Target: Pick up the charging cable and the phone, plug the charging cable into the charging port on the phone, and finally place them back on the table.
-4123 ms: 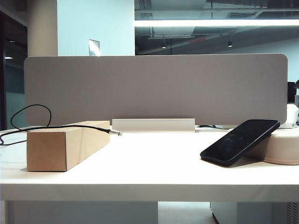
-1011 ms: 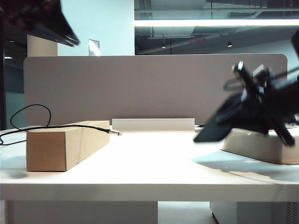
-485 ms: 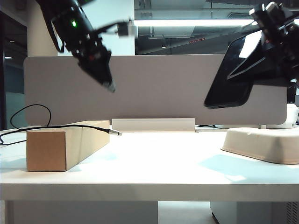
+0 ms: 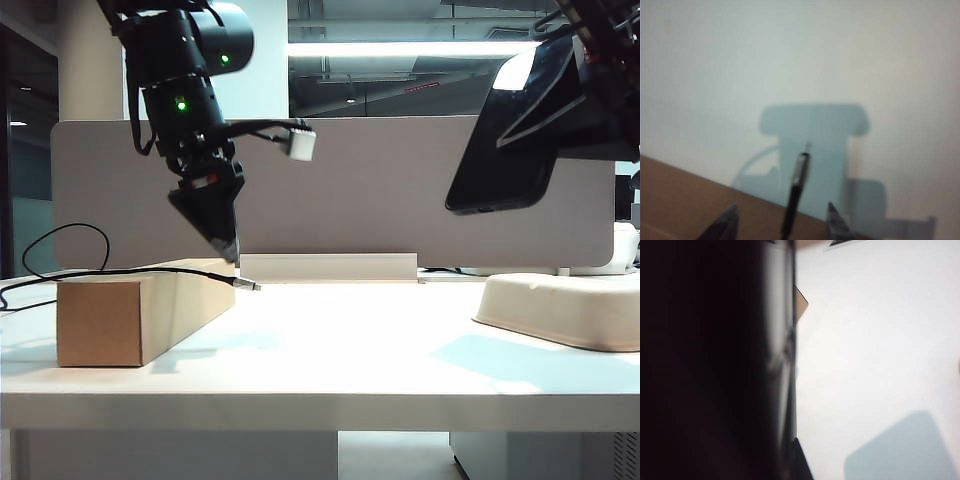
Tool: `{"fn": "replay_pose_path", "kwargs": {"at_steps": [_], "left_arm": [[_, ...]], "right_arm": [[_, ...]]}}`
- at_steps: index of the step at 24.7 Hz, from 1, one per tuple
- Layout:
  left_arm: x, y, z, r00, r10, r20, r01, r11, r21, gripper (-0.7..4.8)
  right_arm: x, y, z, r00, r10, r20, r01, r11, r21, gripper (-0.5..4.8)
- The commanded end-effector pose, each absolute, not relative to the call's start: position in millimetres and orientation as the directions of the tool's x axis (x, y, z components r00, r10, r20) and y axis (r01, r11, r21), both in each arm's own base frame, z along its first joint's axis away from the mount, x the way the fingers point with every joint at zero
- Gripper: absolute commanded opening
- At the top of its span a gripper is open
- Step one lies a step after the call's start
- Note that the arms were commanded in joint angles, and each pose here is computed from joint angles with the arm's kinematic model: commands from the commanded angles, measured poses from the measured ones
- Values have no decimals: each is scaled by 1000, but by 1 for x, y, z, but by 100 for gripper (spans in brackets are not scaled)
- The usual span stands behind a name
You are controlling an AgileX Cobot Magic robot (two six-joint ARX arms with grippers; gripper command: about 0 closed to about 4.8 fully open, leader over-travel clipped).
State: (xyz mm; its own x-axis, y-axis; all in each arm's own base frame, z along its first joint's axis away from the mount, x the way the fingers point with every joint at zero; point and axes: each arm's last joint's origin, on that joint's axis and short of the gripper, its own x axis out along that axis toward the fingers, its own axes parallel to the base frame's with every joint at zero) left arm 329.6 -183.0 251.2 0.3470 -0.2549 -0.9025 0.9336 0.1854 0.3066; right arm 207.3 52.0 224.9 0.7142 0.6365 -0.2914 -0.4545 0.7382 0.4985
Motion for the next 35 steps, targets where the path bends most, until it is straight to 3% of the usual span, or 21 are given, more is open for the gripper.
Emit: {"fn": "replay_pose_path", "kwargs": {"at_steps": [1, 10, 12, 22, 35], "left_arm": [[330, -184, 250, 345, -238, -908, 936, 153, 316, 219], [334, -189, 240, 337, -232, -912, 940, 146, 310, 205], [334, -190, 236, 327, -228, -917, 943, 141, 301, 171], [337, -195, 228, 321, -228, -919, 945, 134, 297, 168], [340, -196, 222, 325, -205, -923, 942, 153, 298, 110]], "right_arm": [[208, 52, 230, 726, 632, -270, -469, 742, 479, -9], [208, 52, 230, 726, 632, -270, -468, 742, 479, -9], [208, 52, 230, 725, 633, -270, -469, 742, 480, -9], [208, 52, 230, 726, 633, -270, -469, 742, 479, -9], [208, 52, 229, 726, 632, -271, -470, 744, 476, -9]]}}
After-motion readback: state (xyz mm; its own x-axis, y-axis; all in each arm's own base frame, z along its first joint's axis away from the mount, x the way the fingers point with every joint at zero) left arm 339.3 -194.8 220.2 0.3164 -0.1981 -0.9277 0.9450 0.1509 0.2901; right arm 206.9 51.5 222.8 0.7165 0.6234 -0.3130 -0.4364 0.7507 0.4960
